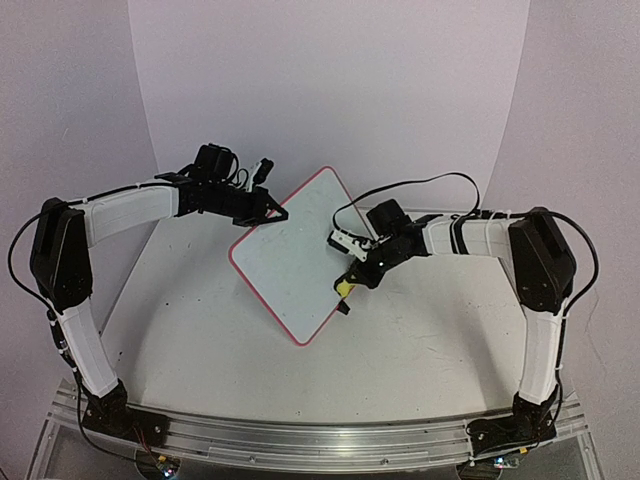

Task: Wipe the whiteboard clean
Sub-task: Erase the whiteboard at the center of the board.

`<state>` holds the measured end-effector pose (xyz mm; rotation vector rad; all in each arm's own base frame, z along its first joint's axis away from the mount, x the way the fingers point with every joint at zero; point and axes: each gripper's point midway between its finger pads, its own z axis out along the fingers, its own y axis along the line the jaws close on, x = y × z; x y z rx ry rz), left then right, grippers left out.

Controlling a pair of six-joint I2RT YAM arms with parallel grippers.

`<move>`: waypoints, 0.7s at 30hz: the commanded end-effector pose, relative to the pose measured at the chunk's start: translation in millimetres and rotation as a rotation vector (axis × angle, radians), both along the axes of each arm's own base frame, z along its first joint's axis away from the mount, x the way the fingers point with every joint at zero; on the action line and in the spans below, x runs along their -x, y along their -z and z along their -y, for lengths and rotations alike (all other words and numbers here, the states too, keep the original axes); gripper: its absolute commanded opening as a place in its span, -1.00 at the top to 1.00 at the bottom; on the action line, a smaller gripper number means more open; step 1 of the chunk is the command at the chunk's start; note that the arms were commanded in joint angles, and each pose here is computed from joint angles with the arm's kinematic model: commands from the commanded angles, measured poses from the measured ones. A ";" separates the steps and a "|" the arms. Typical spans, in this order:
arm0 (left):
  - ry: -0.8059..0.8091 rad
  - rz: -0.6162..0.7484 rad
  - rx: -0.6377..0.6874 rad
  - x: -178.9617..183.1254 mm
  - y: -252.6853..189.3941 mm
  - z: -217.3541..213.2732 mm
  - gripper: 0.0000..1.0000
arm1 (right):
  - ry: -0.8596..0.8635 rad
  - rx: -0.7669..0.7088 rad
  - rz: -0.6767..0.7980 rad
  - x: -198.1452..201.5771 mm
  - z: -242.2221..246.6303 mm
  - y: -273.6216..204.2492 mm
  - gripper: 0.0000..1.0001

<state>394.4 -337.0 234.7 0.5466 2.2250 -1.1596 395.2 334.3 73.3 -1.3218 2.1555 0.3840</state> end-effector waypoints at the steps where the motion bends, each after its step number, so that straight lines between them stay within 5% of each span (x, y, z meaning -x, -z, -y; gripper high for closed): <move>1: 0.139 -0.162 -0.025 46.1 32.5 16.5 1.00 | 0.256 -0.041 0.251 -91.6 29.3 -39.3 1.00; 21: 0.141 -0.166 -0.027 45.1 34.1 17.4 1.00 | 0.232 -0.216 0.336 -124.3 51.7 -83.2 1.00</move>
